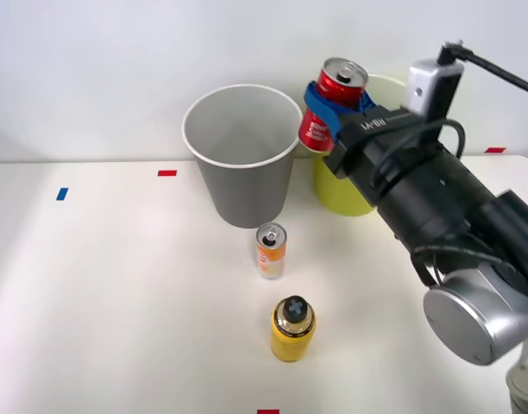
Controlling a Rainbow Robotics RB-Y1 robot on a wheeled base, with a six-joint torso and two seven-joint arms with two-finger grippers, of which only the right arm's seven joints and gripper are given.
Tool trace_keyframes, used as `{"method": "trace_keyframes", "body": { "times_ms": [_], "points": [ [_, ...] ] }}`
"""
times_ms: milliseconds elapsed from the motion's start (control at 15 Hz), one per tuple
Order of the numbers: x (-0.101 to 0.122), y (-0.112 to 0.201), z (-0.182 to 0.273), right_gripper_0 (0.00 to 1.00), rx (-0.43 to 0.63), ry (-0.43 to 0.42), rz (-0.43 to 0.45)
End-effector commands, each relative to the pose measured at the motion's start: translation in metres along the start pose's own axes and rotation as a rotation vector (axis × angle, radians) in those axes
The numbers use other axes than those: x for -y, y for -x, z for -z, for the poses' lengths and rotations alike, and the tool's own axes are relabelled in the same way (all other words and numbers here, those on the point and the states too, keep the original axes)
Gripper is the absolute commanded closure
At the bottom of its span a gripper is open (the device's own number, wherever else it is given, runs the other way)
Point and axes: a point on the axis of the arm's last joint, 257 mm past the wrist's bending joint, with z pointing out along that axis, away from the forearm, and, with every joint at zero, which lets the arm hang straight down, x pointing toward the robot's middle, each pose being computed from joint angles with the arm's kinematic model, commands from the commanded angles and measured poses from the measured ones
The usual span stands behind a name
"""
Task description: Put cans in the gray bin, plastic bottles in the light green bin
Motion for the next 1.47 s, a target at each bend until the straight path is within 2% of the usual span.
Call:
{"method": "trace_keyframes", "body": {
  "times_ms": [67, 200, 533, 867, 1067, 1133, 1200, 1267, 1333, 1467],
  "points": [
    [-0.011, -0.014, -0.046, 1.0, 0.044, 0.045, -0.047],
    [-0.014, -0.023, -0.077, 1.0, 0.089, 0.066, -0.056],
    [-0.023, -0.038, -0.136, 1.0, 0.055, 0.073, -0.039],
    [-0.021, -0.06, -0.165, 1.0, -0.008, 0.07, 0.043],
    [-0.022, -0.07, -0.168, 1.0, -0.027, 0.069, 0.052],
    [-0.022, -0.07, -0.168, 0.9, -0.028, 0.068, 0.05],
    [-0.023, -0.07, -0.167, 0.69, -0.027, 0.07, 0.048],
    [-0.023, -0.071, -0.167, 0.19, -0.03, 0.072, 0.045],
    [-0.023, -0.071, -0.167, 0.0, -0.031, 0.072, 0.045],
    [-0.023, -0.072, -0.167, 0.0, -0.032, 0.073, 0.049]
  ]
}}
